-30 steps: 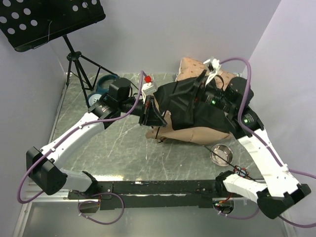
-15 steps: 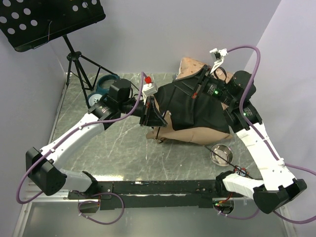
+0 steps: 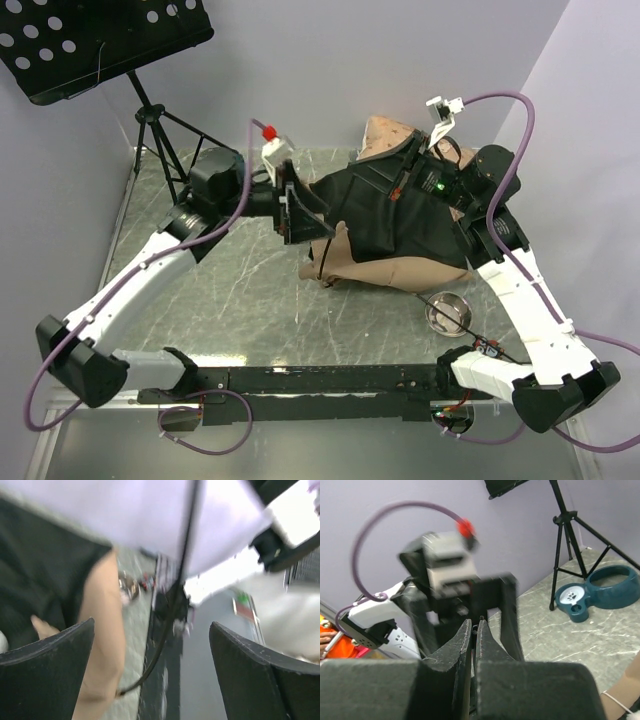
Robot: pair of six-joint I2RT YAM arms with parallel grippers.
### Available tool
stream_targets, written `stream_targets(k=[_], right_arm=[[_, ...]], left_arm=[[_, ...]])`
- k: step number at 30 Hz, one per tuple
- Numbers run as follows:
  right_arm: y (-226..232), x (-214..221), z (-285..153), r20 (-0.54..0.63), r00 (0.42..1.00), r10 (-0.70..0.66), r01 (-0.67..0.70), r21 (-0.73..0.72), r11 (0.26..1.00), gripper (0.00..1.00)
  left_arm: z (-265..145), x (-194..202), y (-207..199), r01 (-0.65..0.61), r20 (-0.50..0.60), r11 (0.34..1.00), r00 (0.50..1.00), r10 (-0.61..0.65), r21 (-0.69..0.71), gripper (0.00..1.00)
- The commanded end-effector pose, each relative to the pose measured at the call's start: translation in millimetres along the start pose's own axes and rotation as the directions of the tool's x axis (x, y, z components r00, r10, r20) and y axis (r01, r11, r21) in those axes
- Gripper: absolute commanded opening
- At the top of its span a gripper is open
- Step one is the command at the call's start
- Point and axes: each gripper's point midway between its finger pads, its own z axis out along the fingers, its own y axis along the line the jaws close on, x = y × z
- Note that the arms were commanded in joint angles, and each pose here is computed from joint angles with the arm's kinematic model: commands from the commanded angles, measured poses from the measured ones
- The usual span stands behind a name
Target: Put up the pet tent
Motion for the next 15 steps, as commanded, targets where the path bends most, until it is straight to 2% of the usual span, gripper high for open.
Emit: stream_targets(k=[1, 3, 5, 8, 10, 15], right_arm=[[-13, 5, 0, 0.000, 0.999, 0.043, -0.043, 0.022, 0.999, 0.00], [-14, 7, 0, -0.003, 0.999, 0.047, -0.047, 0.021, 0.999, 0.00], [-15, 9, 0, -0.004, 0.998, 0.056, -0.056, 0.019, 0.998, 0.00], [-14, 10, 0, -0.004, 0.998, 0.065, -0.065, 0.010, 0.998, 0.00], [-14, 11, 0, -0.008, 0.998, 0.068, -0.067, 0.008, 0.998, 0.00], [-15, 16, -2, -0.010, 0.997, 0.076, -0.076, 0.008, 0.997, 0.00]], left_arm=[[-12, -70, -41, -0.143, 0.261, 0.989, 0.957, 0.131, 0.028, 1.00], [-8, -76, -45, -0.179, 0.261, 0.982, 0.952, 0.158, 0.059, 1.00], [-3, -78, -49, -0.185, 0.256, 0.976, 0.955, 0.151, 0.116, 0.89], [2, -86, -48, -0.124, 0.269, 0.980, 0.960, 0.078, 0.157, 0.73], [5, -89, -43, -0.101, 0.267, 0.983, 0.962, 0.058, 0.151, 0.66], [14, -93, -32, -0.058, 0.260, 0.988, 0.965, 0.018, 0.146, 0.57]])
